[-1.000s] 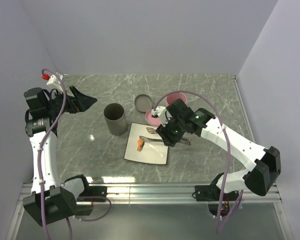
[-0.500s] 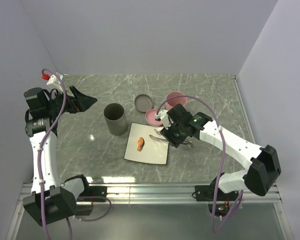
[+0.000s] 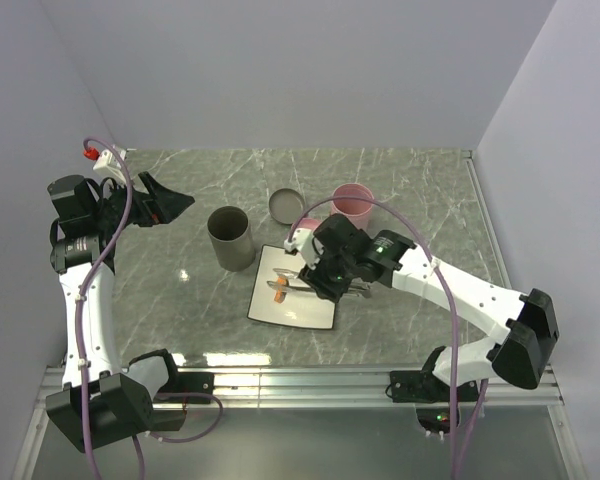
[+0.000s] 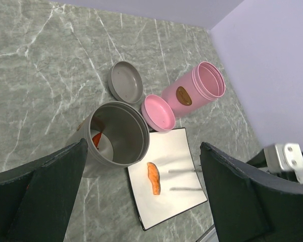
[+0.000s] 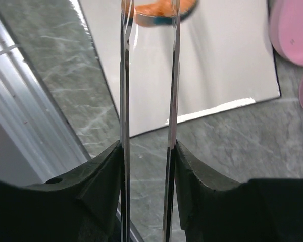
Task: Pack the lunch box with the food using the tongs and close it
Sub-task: Pick up the fake food from the plate.
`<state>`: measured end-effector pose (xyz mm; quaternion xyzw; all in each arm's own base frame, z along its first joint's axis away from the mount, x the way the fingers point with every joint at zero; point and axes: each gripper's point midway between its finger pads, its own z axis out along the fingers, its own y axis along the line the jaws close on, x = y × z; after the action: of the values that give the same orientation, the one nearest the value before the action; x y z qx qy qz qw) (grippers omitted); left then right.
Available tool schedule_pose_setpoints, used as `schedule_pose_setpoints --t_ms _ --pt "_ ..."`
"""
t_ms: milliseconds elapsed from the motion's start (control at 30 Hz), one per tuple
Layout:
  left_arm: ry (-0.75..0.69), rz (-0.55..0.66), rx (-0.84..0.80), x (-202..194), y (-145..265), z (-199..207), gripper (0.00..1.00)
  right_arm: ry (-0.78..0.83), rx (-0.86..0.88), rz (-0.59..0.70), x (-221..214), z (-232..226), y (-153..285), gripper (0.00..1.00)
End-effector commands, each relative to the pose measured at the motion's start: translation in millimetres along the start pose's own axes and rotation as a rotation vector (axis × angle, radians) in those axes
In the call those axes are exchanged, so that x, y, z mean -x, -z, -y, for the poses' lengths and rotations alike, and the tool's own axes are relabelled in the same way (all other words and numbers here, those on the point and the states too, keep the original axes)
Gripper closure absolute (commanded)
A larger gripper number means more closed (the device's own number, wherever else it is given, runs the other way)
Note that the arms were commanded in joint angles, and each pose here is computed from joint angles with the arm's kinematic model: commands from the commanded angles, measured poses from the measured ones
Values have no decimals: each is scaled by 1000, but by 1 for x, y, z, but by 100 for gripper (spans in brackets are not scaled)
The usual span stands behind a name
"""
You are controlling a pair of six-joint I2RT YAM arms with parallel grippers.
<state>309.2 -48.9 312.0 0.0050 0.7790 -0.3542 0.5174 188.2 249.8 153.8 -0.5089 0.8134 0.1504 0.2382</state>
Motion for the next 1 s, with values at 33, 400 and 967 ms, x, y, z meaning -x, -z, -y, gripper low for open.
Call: schedule_pose_setpoints --t_ms 33,400,967 --pt "-37 23 -26 9 3 9 1 89 53 52 27 -20 1 52" --pt "-41 23 -24 9 3 9 1 124 74 -13 29 -33 -23 60" --pt "-35 21 -21 7 3 7 1 60 -1 -140 -19 -14 -46 69"
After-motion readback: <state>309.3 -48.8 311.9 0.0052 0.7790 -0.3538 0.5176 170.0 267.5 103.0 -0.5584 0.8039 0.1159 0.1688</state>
